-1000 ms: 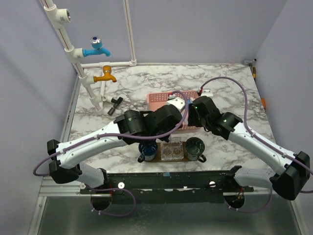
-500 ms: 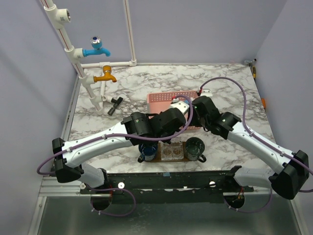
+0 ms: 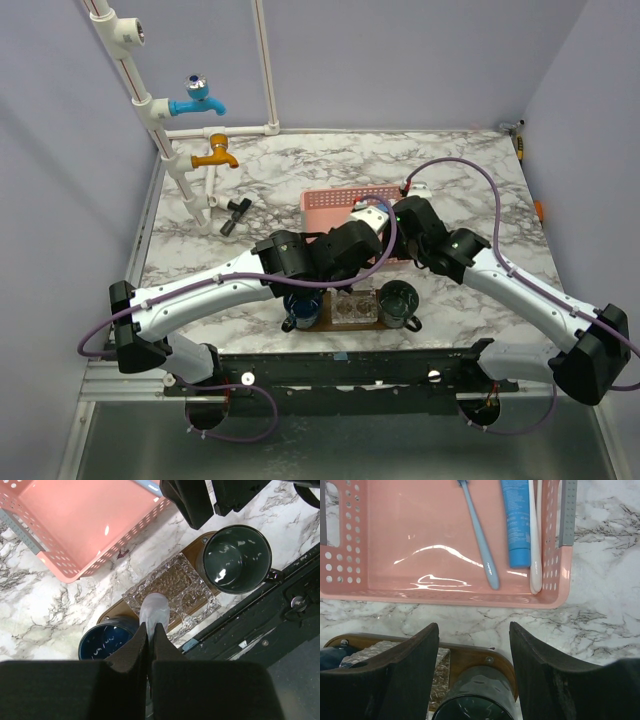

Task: Prepare toiletry sets of a toothbrush and toothpaste on the tray

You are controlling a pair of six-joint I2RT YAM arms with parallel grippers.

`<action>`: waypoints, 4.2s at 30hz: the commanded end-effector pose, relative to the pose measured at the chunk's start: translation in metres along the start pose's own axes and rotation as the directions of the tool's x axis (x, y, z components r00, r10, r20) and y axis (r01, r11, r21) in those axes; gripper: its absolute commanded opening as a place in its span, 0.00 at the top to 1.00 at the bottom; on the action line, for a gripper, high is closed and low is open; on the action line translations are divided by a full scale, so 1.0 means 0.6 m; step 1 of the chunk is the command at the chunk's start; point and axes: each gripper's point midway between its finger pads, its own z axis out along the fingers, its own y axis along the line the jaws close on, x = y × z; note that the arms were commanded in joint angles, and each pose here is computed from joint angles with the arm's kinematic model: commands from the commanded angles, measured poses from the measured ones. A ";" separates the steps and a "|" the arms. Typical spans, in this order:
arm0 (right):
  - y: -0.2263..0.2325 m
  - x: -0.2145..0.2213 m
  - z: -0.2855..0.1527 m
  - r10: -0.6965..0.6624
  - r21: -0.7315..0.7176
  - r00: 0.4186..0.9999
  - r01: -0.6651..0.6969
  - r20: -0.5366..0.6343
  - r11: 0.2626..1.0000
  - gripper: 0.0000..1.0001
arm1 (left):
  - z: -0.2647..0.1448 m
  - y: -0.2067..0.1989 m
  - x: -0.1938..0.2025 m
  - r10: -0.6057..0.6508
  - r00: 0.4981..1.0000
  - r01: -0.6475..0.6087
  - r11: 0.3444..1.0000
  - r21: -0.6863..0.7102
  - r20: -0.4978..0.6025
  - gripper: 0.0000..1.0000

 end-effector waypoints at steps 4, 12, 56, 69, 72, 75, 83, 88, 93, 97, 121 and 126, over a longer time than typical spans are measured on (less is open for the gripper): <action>-0.001 0.005 0.007 -0.007 -0.006 1.000 0.007 -0.006 1.000 0.38 | 0.008 0.006 -0.008 0.008 1.000 -0.008 1.000 -0.011 0.021 1.00; 0.002 0.006 0.011 -0.006 -0.010 1.000 0.006 -0.011 1.000 0.38 | -0.012 0.015 -0.018 0.001 0.999 -0.001 1.000 -0.015 0.043 1.00; 0.010 0.021 0.026 -0.004 -0.023 0.999 0.004 -0.041 1.000 0.38 | -0.009 0.011 -0.016 -0.015 0.998 0.014 1.000 0.018 0.055 1.00; 0.009 0.026 0.026 -0.002 -0.022 0.999 0.001 -0.049 1.000 0.38 | 0.013 0.011 -0.005 -0.006 0.999 0.006 1.000 0.002 0.039 1.00; 0.009 0.029 0.028 -0.002 -0.023 0.998 0.001 -0.055 1.000 0.38 | 0.018 0.013 0.000 -0.009 0.999 0.009 1.000 0.000 0.034 1.00; 0.010 0.029 0.028 0.000 -0.025 0.998 -0.001 -0.055 1.000 0.38 | 0.022 0.014 0.003 -0.013 0.999 0.013 1.000 -0.004 0.031 1.00; 0.008 0.036 0.030 -0.003 -0.023 0.998 0.001 -0.065 1.000 0.38 | 0.037 0.016 0.020 -0.023 0.999 0.023 1.000 0.001 0.024 1.00; 0.010 0.039 0.031 -0.003 -0.027 0.998 0.001 -0.070 1.000 0.38 | 0.045 0.018 0.027 -0.027 0.999 0.027 1.000 0.000 0.022 1.00; 0.011 0.037 0.032 -0.004 -0.029 0.998 0.002 -0.068 1.000 0.38 | 0.039 0.017 0.022 -0.032 0.999 0.032 0.999 0.010 0.034 1.00; 0.011 0.038 0.033 -0.006 -0.029 0.998 0.004 -0.070 1.000 0.38 | 0.025 0.016 0.008 -0.039 0.998 0.038 0.999 0.023 0.059 1.00; 0.011 0.049 0.036 0.000 -0.033 0.997 -0.003 -0.081 0.999 0.38 | 0.003 0.016 -0.006 -0.061 0.993 0.056 0.997 0.051 0.096 1.00; 0.010 0.049 0.035 0.001 -0.033 0.997 -0.004 -0.079 0.999 0.38 | 0.010 0.012 -0.007 -0.059 0.994 0.055 0.997 0.048 0.094 1.00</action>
